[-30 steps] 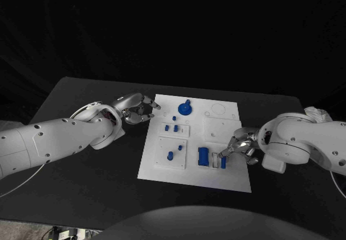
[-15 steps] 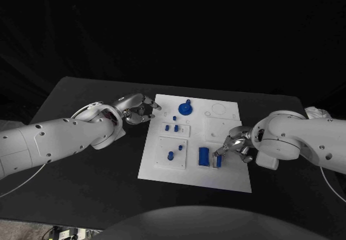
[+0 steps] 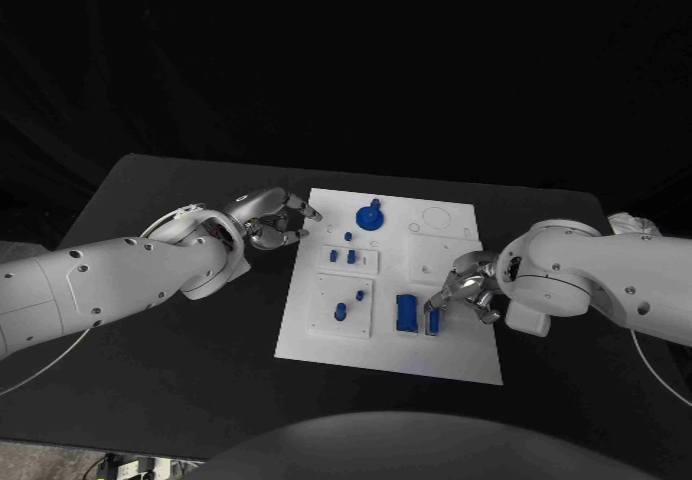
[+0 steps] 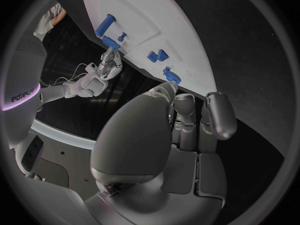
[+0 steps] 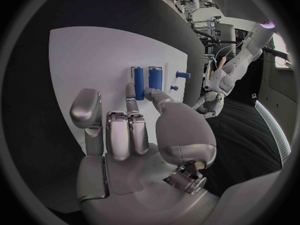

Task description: Assemble the parts on the task board

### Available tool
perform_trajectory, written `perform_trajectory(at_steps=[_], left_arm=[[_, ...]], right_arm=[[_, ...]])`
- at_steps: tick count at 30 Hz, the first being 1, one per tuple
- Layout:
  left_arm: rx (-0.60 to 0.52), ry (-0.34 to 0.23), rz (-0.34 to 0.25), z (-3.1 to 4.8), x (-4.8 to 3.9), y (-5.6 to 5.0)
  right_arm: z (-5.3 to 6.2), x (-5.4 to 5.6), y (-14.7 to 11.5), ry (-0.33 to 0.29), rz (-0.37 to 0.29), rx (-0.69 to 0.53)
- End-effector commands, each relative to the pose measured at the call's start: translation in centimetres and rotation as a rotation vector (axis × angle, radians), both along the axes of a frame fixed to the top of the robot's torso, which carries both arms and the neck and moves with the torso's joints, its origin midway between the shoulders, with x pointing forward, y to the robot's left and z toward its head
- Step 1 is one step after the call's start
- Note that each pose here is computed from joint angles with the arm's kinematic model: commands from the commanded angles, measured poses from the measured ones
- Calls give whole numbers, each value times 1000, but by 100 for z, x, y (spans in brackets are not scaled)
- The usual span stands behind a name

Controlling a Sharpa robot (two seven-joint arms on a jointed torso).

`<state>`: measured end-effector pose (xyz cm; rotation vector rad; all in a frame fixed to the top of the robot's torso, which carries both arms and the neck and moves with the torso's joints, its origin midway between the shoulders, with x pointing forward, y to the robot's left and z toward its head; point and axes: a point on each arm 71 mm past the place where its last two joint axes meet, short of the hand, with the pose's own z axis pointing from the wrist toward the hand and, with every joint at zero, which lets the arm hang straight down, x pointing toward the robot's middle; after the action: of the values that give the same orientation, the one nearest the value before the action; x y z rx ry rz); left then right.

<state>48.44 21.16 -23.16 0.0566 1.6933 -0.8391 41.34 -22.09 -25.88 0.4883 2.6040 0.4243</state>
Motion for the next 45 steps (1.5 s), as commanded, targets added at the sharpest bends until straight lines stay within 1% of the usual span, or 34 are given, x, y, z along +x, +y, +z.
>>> perform_trajectory(at_steps=[1, 15, 25, 39, 42, 45], left_arm=[[1, 16, -5, -7, -7, -11], [4, 21, -7, -16, -8, -11], [6, 27, -6, -30, -11, -7], [11, 37, -2, -60, -15, 4], [11, 39, -3, -67, -19, 6], [9, 37, -4, -70, -24, 11]], right_arm=[[-25, -16, 8, 16, 28, -4], [-46, -17, 2, 8, 49, -30], [-51, -22, -12, 3, 51, -36], [-53, -22, -56, -5, 22, -26], [-45, -25, -68, -13, 8, -15], [-26, -33, -83, -33, -9, 12]])
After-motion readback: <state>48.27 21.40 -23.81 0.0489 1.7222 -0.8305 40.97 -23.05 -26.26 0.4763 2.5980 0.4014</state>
